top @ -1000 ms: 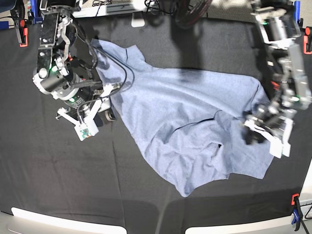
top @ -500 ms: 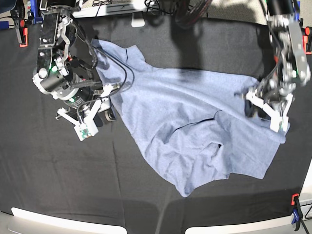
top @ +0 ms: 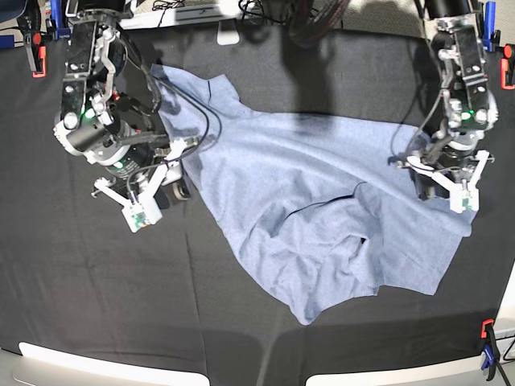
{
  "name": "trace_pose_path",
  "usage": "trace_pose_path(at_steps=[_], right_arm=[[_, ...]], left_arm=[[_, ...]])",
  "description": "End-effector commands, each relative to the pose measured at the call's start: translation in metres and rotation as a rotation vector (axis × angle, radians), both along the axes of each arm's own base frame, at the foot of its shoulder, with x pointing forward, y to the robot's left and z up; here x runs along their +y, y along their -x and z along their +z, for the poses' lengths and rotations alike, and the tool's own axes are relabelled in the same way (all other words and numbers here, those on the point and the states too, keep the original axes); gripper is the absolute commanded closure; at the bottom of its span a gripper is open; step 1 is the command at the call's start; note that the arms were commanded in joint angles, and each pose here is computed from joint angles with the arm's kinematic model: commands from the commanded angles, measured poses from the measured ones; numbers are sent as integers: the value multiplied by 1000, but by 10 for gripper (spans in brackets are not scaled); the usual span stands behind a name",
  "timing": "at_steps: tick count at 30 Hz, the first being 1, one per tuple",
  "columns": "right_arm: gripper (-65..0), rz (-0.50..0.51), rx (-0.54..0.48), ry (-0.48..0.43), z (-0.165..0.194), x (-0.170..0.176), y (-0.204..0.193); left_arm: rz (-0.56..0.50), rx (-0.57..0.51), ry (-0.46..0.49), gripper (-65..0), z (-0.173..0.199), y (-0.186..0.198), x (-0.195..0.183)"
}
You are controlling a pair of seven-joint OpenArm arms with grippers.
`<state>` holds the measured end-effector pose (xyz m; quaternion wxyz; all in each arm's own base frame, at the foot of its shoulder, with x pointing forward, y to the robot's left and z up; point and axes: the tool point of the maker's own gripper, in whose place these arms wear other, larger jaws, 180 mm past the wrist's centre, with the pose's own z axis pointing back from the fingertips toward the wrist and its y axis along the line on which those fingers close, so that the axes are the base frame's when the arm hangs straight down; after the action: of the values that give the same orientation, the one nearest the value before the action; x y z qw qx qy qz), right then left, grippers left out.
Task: Layout the t-shirt on the table in an organized manner, then fold the t-shirt properly
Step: 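Grasp the shirt edge with the left gripper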
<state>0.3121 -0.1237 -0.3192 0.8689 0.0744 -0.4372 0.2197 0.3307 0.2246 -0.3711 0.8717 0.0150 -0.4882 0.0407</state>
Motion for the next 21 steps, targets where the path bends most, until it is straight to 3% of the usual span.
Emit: trace_pose_path(at_steps=[1,12,21], right_arm=[[-226,7,-54,-13,14,2,-7],[-226,7,-56,-14,15,2,-8],[-226,7,-55,-16,15,2,-7]], left_arm=[[8,-56,4,-230,15,-9,2],[20,14,46,-230,-15,-1,-4],[9,-64,40,-230,-1,-10,-5]])
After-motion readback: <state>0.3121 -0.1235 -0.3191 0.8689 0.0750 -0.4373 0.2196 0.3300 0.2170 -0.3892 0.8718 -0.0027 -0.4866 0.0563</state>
